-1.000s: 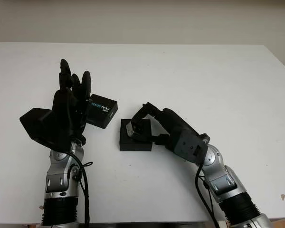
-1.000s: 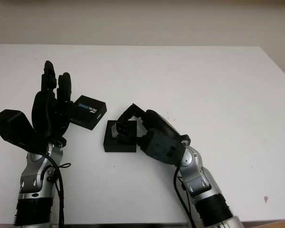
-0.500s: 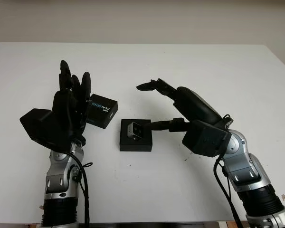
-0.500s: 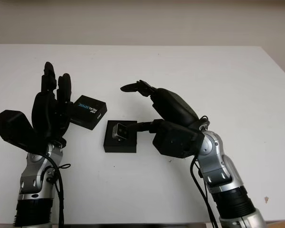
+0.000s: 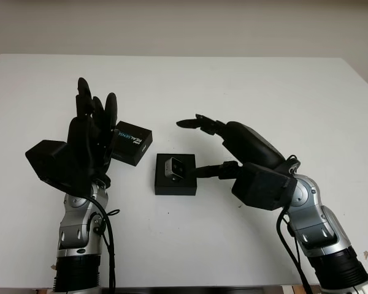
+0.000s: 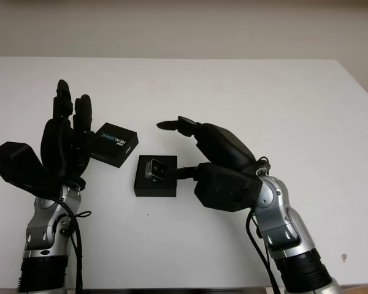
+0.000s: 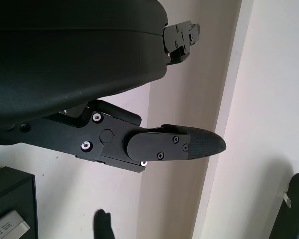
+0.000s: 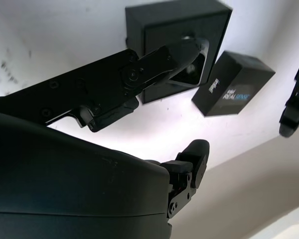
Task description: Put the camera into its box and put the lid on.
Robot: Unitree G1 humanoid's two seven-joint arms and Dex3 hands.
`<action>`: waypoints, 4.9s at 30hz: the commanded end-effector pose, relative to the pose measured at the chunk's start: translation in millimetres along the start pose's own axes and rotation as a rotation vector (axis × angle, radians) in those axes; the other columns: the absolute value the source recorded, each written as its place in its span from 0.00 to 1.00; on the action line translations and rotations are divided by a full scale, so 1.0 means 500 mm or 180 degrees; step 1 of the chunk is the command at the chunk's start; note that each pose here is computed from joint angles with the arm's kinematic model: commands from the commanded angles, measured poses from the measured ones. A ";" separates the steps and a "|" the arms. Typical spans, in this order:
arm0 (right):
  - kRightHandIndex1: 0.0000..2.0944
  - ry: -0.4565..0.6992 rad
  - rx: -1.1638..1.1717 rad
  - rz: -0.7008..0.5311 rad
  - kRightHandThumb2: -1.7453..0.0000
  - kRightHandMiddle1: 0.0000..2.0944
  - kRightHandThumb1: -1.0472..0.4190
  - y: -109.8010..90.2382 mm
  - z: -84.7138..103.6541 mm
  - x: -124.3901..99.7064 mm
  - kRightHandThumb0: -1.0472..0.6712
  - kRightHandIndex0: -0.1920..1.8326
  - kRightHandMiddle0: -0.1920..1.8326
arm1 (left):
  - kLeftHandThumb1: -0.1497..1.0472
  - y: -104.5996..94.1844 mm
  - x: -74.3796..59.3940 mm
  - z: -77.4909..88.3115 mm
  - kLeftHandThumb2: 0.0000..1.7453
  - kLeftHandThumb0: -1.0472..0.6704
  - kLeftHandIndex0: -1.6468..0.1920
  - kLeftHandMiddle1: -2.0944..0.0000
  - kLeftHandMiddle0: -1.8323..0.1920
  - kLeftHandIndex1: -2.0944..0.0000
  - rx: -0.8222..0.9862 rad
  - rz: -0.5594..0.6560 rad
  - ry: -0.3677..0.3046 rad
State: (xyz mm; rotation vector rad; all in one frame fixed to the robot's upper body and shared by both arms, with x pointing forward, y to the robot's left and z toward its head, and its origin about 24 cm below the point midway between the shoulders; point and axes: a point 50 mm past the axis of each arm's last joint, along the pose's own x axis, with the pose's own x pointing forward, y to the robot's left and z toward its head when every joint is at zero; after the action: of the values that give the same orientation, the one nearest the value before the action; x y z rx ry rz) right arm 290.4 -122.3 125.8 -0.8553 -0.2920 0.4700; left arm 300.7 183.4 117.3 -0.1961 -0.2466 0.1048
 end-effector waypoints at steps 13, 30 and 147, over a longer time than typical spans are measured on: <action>0.05 0.0051 -0.0030 -0.0267 0.97 0.52 0.12 0.058 0.004 0.026 0.23 0.25 0.17 | 1.00 -0.003 0.000 0.007 0.19 0.24 1.00 0.99 1.00 1.00 -0.0009 -0.0031 -0.0042; 0.06 0.0082 -0.0061 -0.0264 0.97 0.60 0.11 0.071 -0.003 0.027 0.23 0.25 0.16 | 1.00 -0.001 -0.002 0.006 0.20 0.25 1.00 0.99 1.00 1.00 0.0017 -0.0053 -0.0048; 0.69 -0.0351 0.0244 -0.1087 0.97 1.00 0.03 0.021 -0.021 0.067 0.42 0.23 0.47 | 1.00 -0.010 -0.001 0.003 0.19 0.24 1.00 1.00 1.00 1.00 0.0013 -0.0062 -0.0008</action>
State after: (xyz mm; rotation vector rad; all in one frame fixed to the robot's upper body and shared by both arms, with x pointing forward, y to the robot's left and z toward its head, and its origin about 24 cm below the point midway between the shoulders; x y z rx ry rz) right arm 318.1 -107.9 100.8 -0.7200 -0.4855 0.2223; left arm 300.1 179.7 114.7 -0.1987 -0.2330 0.0926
